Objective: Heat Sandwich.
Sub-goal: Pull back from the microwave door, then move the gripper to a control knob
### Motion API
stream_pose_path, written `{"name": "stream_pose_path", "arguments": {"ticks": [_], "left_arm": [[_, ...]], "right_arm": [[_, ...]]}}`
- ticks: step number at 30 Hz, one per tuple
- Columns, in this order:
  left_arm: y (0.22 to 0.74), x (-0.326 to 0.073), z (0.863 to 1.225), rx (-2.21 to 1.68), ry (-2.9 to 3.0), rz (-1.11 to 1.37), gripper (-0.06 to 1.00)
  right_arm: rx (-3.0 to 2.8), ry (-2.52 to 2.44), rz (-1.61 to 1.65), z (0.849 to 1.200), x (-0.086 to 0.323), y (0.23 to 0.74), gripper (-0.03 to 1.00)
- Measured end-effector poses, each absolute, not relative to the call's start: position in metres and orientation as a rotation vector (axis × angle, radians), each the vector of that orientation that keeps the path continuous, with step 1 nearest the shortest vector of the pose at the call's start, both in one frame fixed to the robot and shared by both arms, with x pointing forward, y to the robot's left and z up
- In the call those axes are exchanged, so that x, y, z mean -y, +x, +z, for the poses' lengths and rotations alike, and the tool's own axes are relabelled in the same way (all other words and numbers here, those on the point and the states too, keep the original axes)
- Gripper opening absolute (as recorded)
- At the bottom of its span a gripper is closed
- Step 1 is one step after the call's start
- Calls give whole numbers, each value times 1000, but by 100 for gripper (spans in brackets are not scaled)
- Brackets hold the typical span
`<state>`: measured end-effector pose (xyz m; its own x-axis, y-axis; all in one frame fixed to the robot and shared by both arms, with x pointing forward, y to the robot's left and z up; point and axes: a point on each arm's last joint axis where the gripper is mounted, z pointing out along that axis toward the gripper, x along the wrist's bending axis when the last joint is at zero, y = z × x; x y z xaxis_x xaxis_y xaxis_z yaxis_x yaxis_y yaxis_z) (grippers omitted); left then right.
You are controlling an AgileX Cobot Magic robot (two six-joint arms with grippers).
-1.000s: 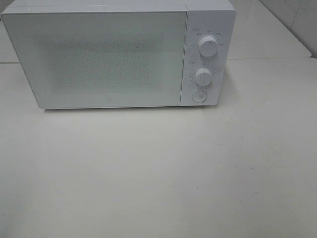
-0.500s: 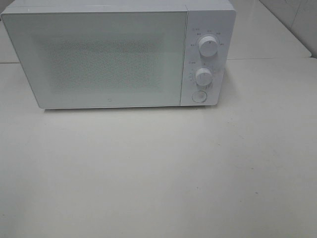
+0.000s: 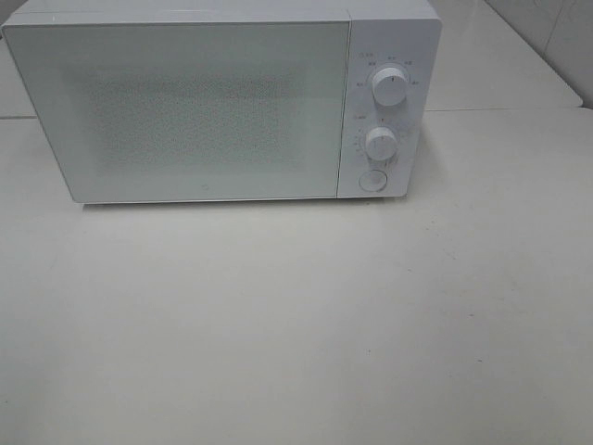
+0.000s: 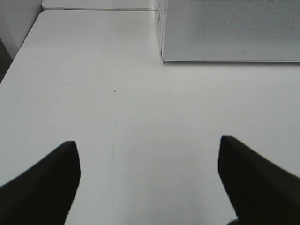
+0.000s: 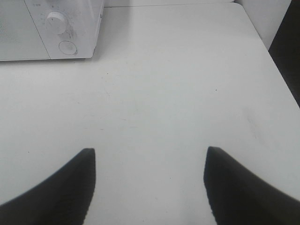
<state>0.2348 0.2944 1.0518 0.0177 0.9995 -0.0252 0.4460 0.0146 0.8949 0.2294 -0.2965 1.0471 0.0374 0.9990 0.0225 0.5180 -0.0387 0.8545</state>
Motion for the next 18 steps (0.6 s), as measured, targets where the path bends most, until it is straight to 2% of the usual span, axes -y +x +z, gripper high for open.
{"name": "stream_pose_path", "arguments": {"ticks": [10,18], "left_arm": [[233,-317,1054,-1706,1442,1154,73],[233,-319,1055,-1706,1442,1195,73]], "right_arm": [[-1558,1639,901,1047,297,229,65],[-1558,1639,901,1047,297,229,65]]}}
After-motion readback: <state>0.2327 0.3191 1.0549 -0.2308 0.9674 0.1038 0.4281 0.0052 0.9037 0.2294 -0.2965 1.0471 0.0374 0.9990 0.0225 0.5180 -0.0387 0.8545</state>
